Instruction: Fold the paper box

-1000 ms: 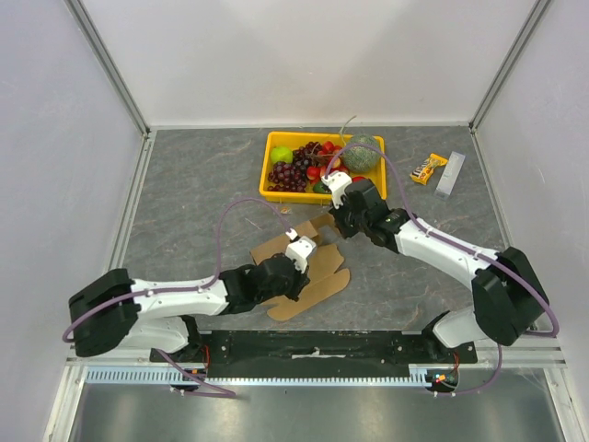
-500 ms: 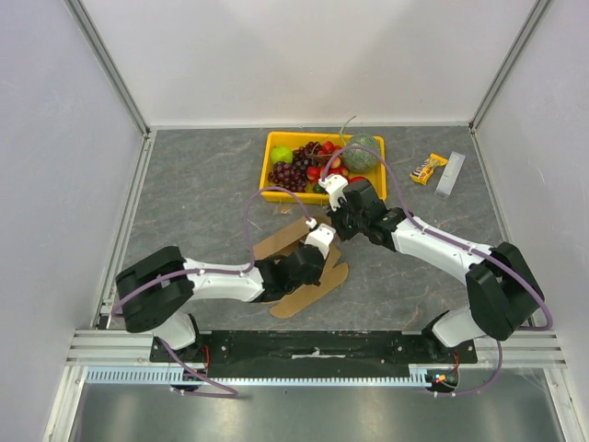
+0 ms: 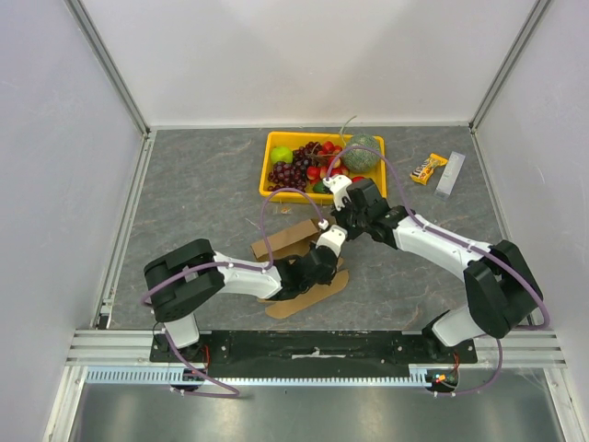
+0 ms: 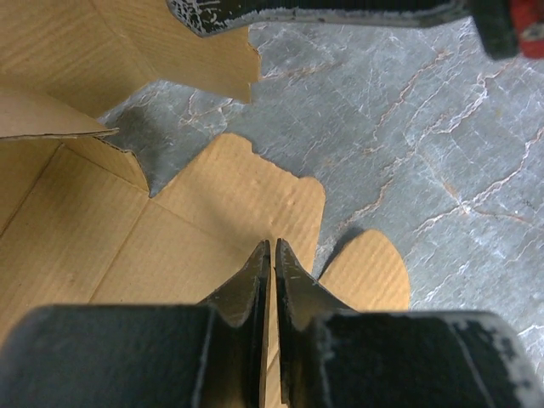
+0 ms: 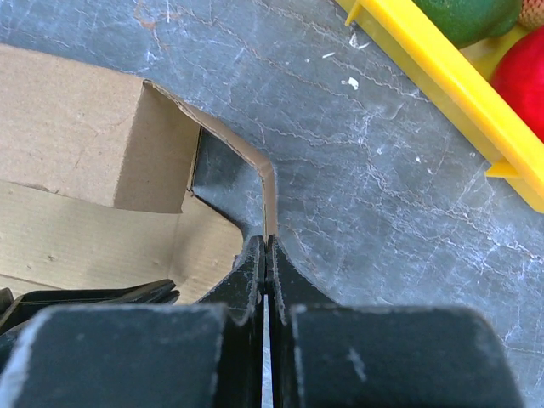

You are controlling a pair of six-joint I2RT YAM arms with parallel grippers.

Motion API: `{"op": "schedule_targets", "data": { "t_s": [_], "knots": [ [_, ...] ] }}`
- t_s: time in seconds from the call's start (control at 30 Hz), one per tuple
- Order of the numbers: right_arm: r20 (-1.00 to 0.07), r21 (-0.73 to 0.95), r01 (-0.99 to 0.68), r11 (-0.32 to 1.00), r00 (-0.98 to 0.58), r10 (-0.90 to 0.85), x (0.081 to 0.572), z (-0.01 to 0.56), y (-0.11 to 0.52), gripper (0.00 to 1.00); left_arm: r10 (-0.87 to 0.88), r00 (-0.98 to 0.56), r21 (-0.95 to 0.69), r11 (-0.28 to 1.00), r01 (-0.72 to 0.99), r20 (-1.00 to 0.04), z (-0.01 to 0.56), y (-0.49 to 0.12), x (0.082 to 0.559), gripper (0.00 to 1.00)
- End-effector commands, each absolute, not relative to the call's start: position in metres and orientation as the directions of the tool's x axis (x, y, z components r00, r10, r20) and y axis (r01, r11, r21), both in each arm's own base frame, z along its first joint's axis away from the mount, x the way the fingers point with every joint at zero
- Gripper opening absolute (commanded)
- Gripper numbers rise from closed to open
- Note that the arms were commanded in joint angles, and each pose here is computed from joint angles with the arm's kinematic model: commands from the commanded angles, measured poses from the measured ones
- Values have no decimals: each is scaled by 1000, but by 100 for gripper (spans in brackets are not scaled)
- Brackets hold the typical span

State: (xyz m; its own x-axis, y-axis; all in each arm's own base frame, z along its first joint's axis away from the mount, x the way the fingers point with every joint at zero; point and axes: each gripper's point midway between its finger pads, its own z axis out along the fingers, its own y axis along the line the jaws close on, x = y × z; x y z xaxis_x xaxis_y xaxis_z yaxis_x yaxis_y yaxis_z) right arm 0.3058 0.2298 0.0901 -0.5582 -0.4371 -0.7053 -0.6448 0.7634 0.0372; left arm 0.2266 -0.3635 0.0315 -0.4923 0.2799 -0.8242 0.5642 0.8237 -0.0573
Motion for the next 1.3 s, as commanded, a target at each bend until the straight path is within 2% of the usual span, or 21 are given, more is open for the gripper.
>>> {"op": "schedule_targets", "data": {
  "t_s": [0.0,0.17,0.3,0.6,1.0,1.27],
  "knots": [
    [-742,126,-700,703,-537,-402,293,111,257,0,279,-503,-45,841,539,-818,23,-368,234,10],
    [-729,153,-688,709,-563,-389,286,106,255,0,253,-504,-38,867,497,-826,23,-358,237,4],
    [-726,128,-667,734,-567,-389,289,101,248,0,153,-463,-111,862,495,-873,40,-347,233,3],
    [-736,137,-653,745,-570,-365,291,105,249,0,26,-326,-210,717,665,-945,78,-348,208,2],
    [-735,200,-651,732,-594,-328,288,116,259,0,96,-313,-144,739,659,-945,54,-359,219,2],
    [-742,173,-648,742,-581,-335,293,123,256,0,141,-340,-122,754,646,-930,29,-358,221,2]
  ]
}}
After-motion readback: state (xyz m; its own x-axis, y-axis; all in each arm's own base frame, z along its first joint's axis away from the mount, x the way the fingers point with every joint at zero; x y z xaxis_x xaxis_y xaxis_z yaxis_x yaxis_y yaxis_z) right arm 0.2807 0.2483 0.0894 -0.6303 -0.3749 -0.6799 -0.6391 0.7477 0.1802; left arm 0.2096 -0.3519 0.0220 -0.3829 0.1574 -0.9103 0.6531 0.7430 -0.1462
